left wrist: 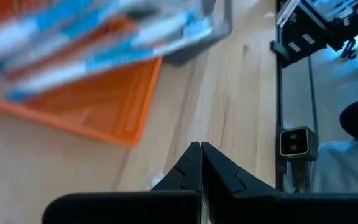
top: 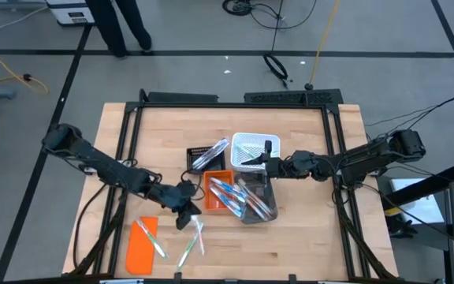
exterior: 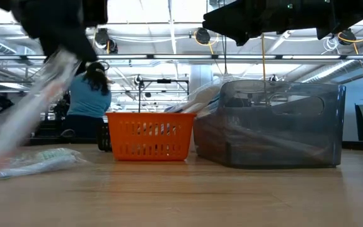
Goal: Pick & Place Toothbrushes
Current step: Put the orange toothbrush into the gray bin
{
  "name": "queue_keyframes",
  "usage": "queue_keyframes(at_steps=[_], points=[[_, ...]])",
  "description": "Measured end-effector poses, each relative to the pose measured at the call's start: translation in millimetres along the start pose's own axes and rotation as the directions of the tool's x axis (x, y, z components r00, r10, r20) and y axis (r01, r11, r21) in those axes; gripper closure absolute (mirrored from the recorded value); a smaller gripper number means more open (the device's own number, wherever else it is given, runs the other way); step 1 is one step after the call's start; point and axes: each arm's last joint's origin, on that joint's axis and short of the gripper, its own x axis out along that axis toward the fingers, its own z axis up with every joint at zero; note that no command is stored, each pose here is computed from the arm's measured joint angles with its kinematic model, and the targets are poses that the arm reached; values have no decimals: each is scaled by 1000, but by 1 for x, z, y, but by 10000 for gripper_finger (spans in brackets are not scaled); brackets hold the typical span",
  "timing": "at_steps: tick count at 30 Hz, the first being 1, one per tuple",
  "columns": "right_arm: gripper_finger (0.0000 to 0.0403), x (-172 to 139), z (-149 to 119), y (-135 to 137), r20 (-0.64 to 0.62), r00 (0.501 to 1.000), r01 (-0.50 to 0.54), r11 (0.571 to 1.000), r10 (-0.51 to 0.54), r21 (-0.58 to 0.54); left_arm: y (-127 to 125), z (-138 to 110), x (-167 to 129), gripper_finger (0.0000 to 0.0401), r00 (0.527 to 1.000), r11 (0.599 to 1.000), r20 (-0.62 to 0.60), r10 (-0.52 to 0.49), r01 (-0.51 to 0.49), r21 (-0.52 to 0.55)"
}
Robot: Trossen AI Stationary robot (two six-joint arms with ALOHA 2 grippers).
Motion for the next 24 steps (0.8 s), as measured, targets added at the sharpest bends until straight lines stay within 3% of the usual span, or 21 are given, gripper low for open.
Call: queue_keyframes(at_steps=[13, 20, 24], points=[[273, 0, -1, 1, -12, 1000, -11, 999, 11, 37, -33, 69, -34, 401, 991, 962, 121, 54, -84, 259], [273, 0, -2, 6, -2, 986, -164, 983, 164, 82, -50, 101, -56, 401, 968, 921, 238, 78, -161, 354], [273, -1, -1, 6, 0, 982, -189, 978, 190, 87, -54, 118, -67, 401, 947, 899, 307, 91, -210, 384]])
